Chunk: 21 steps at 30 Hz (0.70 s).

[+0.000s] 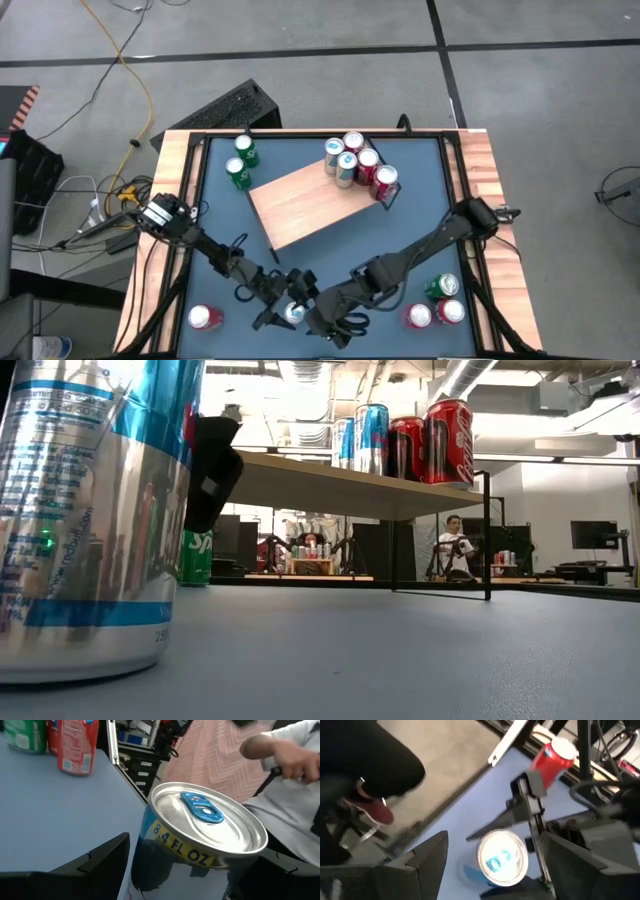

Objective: Place canned beverage on shelf
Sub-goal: Put the blue soda can on the shelf aligned with the other blue soda cans

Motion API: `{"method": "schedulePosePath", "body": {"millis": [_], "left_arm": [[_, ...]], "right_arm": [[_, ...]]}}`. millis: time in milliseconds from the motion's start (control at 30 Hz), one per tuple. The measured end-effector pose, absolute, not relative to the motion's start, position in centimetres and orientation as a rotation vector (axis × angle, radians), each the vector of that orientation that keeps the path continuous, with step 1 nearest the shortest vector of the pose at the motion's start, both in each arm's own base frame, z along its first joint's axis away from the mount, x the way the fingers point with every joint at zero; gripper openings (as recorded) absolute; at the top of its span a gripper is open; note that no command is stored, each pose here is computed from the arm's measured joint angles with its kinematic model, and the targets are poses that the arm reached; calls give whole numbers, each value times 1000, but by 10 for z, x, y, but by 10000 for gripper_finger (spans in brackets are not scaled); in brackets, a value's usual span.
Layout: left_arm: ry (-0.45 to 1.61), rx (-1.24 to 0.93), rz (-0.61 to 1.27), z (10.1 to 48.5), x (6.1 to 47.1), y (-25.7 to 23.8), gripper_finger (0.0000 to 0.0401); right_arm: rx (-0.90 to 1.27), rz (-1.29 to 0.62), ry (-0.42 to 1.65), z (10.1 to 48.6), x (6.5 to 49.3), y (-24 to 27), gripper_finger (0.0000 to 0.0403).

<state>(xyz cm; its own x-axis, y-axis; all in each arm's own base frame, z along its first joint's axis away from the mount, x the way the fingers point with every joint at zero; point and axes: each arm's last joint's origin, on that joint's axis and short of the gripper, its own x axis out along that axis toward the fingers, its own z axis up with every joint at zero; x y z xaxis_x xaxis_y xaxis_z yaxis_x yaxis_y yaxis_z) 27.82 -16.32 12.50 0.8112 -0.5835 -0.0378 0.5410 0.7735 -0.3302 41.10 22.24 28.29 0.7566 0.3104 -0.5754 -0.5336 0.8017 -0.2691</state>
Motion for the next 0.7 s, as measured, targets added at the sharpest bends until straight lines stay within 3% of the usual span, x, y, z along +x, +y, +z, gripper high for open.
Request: {"method": "schedulePosePath", "body": {"millis": [333,700], "left_arm": [[201,-427,-705,125,277,-164,303],[196,-411,-612,123,279,-162,303]], "right_arm": [[-441,480,557,267,419,224,308],[-427,467,569,266,419,223,308]]}}
